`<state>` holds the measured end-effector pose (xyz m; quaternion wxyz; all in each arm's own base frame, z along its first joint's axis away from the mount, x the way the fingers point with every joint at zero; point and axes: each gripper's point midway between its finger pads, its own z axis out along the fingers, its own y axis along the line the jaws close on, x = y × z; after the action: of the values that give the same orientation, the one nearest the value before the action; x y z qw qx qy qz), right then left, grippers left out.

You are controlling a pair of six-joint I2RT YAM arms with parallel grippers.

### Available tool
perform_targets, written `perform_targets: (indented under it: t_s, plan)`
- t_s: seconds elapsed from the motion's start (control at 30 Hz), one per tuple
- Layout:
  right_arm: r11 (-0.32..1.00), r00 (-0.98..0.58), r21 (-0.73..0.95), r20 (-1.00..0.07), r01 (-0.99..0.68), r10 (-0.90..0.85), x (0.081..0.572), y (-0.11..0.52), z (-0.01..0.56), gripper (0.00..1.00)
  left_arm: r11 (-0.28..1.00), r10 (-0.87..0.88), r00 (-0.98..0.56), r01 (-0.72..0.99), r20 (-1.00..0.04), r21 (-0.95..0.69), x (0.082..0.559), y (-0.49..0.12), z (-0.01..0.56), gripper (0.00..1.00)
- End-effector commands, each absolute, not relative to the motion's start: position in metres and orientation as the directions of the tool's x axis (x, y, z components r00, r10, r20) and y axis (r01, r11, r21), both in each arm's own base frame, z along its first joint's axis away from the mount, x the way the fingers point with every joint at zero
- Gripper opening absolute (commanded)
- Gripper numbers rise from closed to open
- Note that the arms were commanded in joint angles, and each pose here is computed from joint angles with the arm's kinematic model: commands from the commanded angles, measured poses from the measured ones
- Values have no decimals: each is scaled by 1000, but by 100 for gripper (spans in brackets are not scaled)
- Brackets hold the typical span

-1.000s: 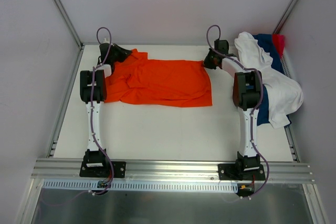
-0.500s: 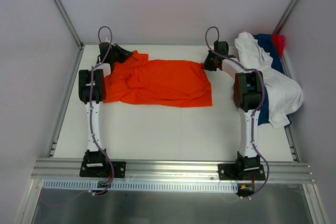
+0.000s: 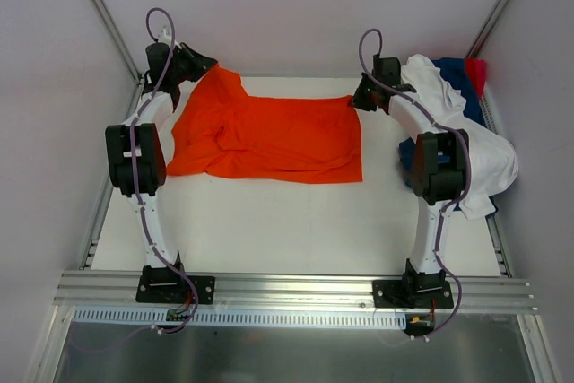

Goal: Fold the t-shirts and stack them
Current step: Grap the side of the flattened tshirt furthest away from the robot with both arms, then fold the other side of the tshirt into a rectangle

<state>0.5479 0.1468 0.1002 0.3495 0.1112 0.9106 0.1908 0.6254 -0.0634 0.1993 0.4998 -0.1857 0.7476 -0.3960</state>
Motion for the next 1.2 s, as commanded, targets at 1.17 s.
perform_targets:
  t_s: [1.17]
  plan:
    - [919,-750,392,-598,32,281,428,143,120,1,856,-485,-455,-72,-746,-513,390,-33,214,0]
